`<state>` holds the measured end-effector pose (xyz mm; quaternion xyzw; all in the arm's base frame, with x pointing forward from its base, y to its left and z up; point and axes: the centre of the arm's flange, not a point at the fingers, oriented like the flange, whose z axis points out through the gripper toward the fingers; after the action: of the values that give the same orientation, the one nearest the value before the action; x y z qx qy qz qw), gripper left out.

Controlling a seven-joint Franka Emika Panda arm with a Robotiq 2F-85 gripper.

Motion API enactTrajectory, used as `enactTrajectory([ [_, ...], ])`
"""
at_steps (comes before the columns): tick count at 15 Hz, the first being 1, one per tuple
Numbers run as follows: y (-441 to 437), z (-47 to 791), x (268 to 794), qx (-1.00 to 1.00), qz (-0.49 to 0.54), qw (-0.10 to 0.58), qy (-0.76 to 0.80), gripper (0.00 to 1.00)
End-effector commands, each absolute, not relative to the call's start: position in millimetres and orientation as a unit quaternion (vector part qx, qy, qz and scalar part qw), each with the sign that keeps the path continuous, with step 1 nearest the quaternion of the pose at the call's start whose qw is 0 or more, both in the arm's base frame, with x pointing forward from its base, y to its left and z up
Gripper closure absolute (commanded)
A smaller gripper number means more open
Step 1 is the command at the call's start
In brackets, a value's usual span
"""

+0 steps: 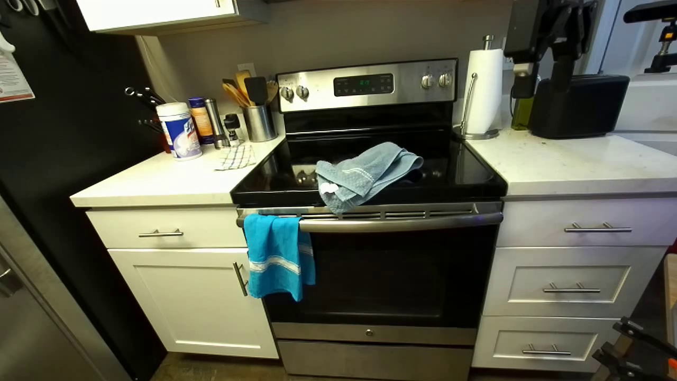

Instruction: Hang the light blue towel on the handle of the oven door.

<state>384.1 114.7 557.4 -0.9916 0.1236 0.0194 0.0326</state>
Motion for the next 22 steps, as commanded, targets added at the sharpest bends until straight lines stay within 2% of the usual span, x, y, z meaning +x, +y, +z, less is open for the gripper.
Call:
enactTrajectory([
  [1,114.7,557.4,384.1,-0.992,0.019,0.033,0.124,0.0],
  [22,114.6,552.3,393.3,-0.991,0.022,0.031,0.131,0.0],
])
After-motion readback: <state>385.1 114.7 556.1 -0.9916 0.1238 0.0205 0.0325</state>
